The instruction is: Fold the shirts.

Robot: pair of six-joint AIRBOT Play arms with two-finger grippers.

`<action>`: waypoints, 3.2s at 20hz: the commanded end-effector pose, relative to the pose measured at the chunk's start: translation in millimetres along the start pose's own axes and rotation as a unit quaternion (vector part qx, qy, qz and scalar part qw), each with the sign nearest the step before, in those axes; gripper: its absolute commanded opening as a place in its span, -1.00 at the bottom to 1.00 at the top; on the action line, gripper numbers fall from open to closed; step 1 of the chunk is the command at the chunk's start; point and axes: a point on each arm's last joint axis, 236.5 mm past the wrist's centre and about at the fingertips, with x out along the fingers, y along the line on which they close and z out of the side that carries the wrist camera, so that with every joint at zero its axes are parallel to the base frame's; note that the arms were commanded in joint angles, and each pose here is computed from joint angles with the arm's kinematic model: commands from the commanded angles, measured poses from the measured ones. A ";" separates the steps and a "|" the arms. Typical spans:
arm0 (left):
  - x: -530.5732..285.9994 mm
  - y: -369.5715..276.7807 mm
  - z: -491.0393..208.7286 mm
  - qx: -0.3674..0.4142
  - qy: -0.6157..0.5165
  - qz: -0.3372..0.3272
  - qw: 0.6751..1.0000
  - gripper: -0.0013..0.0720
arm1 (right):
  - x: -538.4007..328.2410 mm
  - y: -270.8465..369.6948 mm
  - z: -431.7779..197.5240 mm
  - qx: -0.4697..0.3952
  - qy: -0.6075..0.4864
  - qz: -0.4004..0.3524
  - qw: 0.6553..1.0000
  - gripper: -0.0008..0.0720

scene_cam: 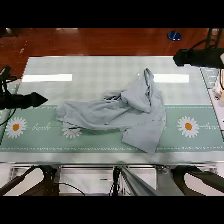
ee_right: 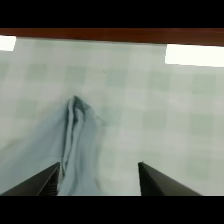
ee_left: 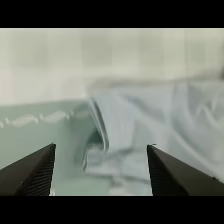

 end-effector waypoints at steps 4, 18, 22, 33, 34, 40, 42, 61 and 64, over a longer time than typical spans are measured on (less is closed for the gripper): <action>23.8 -6.9 -73.8 -0.039 0.123 -0.076 0.989 0.88 | -21.1 -51.2 -69.9 0.001 0.142 -0.030 0.989 0.58; 91.1 8.0 -77.0 -0.101 0.136 -0.093 0.981 0.83 | -25.3 -38.8 -84.8 0.024 0.173 0.006 0.985 0.45; 106.5 14.1 -72.8 -0.106 0.134 -0.062 0.983 -0.65 | -31.6 -29.5 -92.3 0.031 0.191 0.022 0.981 0.45; 72.7 18.1 -48.9 -0.118 0.114 -0.073 0.984 -0.90 | -44.1 -53.0 -150.8 0.134 0.236 0.048 0.961 0.53; 71.1 17.5 -47.6 -0.112 0.111 -0.074 0.985 -0.90 | -38.5 -49.5 -166.6 0.164 0.239 0.074 0.954 0.65; 67.2 5.6 -55.3 -0.112 0.131 -0.096 0.980 -0.90 | -16.3 -19.9 -265.9 0.256 0.295 0.125 0.912 0.65; 66.8 4.6 -56.3 -0.112 0.134 -0.098 0.980 -0.89 | -10.4 -14.7 -285.9 0.275 0.300 0.122 0.905 0.63; -55.0 -75.3 83.5 -0.019 -0.072 -0.168 0.983 -0.90 | -40.1 81.8 -115.6 0.168 0.080 0.230 0.955 -0.90; -150.3 -137.0 135.7 0.032 -0.210 -0.170 0.962 -0.90 | -153.4 66.7 6.6 0.117 -0.128 0.195 0.965 -0.90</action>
